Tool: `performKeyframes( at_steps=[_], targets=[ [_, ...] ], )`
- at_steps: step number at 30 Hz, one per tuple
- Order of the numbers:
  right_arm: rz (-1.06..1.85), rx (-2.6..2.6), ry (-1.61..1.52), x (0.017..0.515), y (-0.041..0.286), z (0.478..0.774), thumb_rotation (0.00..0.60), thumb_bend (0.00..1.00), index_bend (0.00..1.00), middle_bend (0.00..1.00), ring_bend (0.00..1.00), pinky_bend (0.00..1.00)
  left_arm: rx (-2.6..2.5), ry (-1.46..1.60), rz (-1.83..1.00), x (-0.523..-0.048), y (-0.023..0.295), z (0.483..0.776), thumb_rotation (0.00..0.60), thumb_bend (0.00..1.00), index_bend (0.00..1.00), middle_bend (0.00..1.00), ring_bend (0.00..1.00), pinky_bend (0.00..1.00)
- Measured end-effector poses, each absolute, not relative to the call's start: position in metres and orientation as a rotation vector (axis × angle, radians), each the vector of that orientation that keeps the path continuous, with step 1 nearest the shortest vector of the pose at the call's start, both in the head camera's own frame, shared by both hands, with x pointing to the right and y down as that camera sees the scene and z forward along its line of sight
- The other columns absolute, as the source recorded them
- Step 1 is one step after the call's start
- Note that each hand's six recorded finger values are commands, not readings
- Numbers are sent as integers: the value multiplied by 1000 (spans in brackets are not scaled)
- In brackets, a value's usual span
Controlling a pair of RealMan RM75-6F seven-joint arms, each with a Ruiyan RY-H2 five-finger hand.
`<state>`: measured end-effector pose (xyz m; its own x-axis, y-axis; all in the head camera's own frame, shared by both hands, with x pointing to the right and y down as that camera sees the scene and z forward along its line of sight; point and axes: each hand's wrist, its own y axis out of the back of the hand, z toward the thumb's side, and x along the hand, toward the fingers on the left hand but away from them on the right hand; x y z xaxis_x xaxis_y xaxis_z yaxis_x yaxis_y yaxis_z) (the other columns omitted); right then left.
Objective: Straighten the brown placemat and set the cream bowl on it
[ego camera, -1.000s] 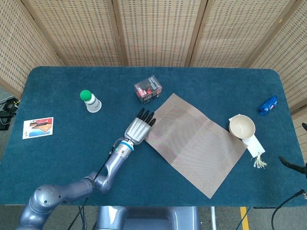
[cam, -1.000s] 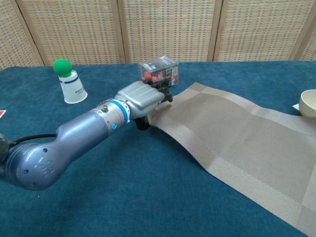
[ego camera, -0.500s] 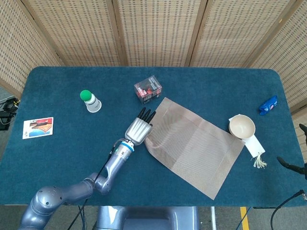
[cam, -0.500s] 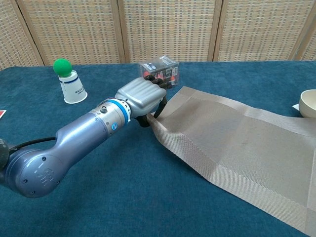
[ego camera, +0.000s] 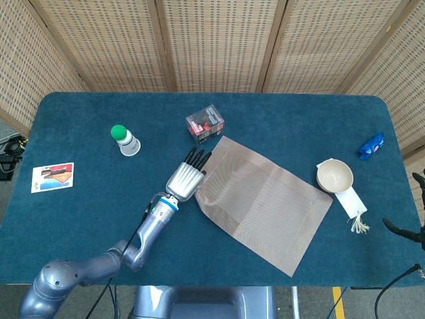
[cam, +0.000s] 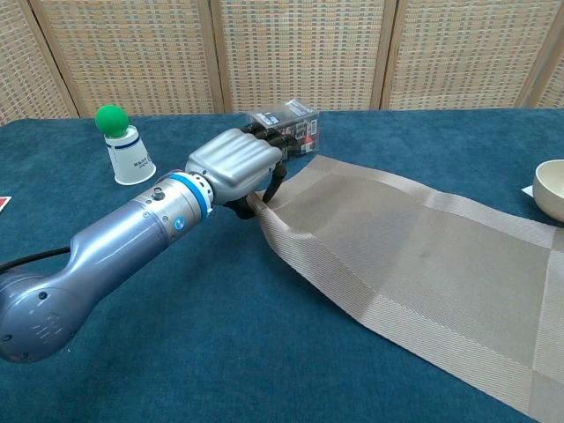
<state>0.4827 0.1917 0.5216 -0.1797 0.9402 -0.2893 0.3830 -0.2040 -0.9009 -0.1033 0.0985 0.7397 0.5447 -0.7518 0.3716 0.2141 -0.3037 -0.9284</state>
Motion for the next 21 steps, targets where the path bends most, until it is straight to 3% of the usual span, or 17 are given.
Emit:
performKeyframes(
  at_steps=[11,21],
  targets=[
    [1373,-1588,-1508,473,194,522,600,154,130,0,0,0,-1630,426,-1053,-164,115,730,600,515,712,0,0,0],
    [1356,-1598,-1496,465,198,520,600,154,131,0,0,0,-1697,376,-992,-204,167,702,600,514,712,0,0,0]
  ],
)
